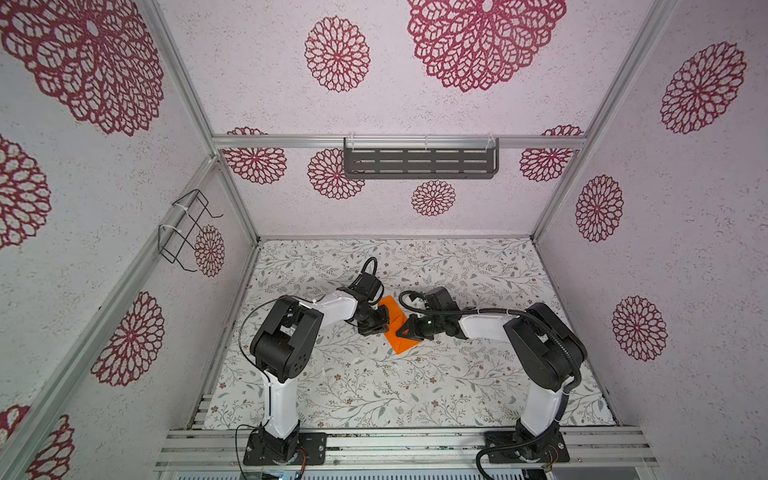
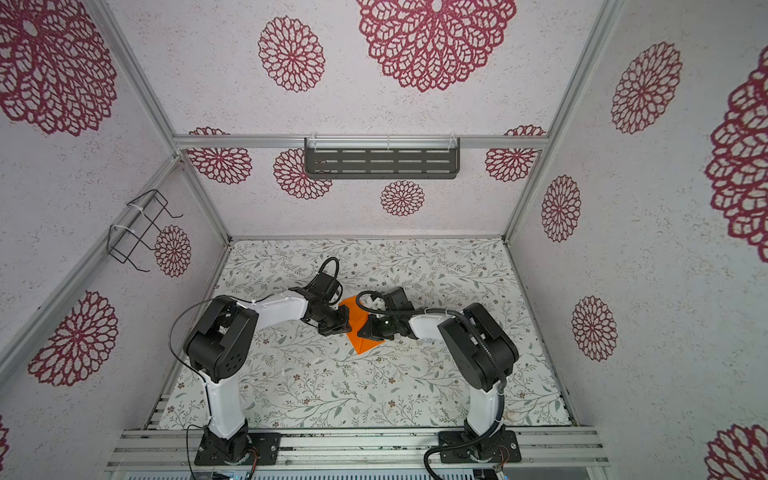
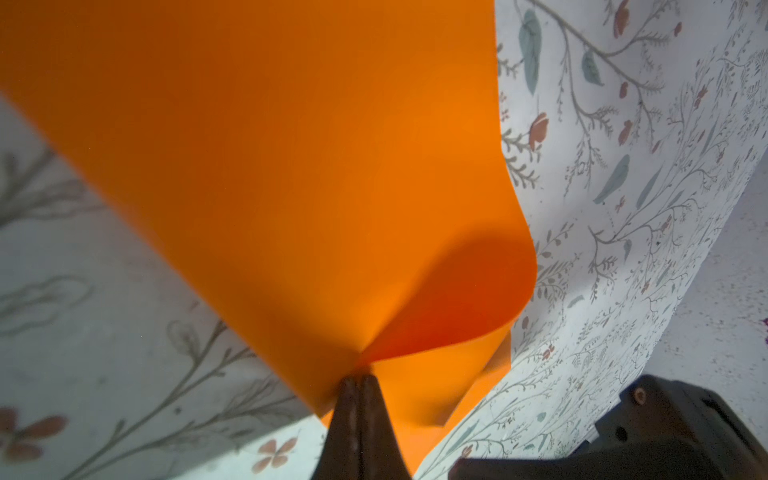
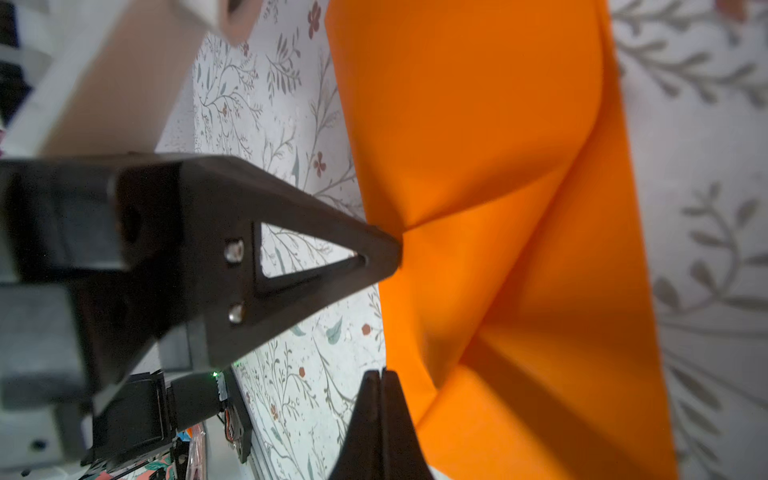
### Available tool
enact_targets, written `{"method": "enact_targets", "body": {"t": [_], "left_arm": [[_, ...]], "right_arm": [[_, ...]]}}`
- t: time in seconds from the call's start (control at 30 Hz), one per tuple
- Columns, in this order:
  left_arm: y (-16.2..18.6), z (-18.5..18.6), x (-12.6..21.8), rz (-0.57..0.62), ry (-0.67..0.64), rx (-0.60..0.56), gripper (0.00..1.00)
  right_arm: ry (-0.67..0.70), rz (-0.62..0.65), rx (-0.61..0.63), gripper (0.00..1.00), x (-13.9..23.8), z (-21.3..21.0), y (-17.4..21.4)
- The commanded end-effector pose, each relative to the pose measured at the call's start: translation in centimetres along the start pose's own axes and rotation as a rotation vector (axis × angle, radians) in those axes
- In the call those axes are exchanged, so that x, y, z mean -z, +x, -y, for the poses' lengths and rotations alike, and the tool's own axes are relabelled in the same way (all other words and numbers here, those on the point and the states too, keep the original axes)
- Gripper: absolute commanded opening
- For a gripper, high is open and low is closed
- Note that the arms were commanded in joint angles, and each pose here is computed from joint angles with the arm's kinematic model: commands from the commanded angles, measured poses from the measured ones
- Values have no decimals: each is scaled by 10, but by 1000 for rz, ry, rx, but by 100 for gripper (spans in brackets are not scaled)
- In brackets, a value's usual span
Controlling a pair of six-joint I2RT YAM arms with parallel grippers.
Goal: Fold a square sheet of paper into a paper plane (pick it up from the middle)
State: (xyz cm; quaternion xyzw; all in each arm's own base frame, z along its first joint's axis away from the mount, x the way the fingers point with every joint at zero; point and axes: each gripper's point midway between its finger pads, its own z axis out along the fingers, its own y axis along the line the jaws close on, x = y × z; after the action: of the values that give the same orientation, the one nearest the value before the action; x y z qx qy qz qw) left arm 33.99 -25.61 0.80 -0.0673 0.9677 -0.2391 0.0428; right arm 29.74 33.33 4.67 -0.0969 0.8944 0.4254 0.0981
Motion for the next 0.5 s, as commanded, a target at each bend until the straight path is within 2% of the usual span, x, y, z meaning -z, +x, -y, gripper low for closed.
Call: {"method": "enact_targets", "body": {"t": [0.0,0.23,0.37,0.47], "left_arm": [[19,-42,-16,-56,-161,37,0],[21,-48,-15,-59,-189,40,0],[21,-48,-14,-58,-193,36,0],[20,-48,-14,-57,-189,32,0]], "right_arm": [[15,12,25,3,-6,3,-9],[75,-5,-20,3,-5,26,6],[118,10,-62,3,9,46,16],[117,51,-53,3,22,46,11]]}}
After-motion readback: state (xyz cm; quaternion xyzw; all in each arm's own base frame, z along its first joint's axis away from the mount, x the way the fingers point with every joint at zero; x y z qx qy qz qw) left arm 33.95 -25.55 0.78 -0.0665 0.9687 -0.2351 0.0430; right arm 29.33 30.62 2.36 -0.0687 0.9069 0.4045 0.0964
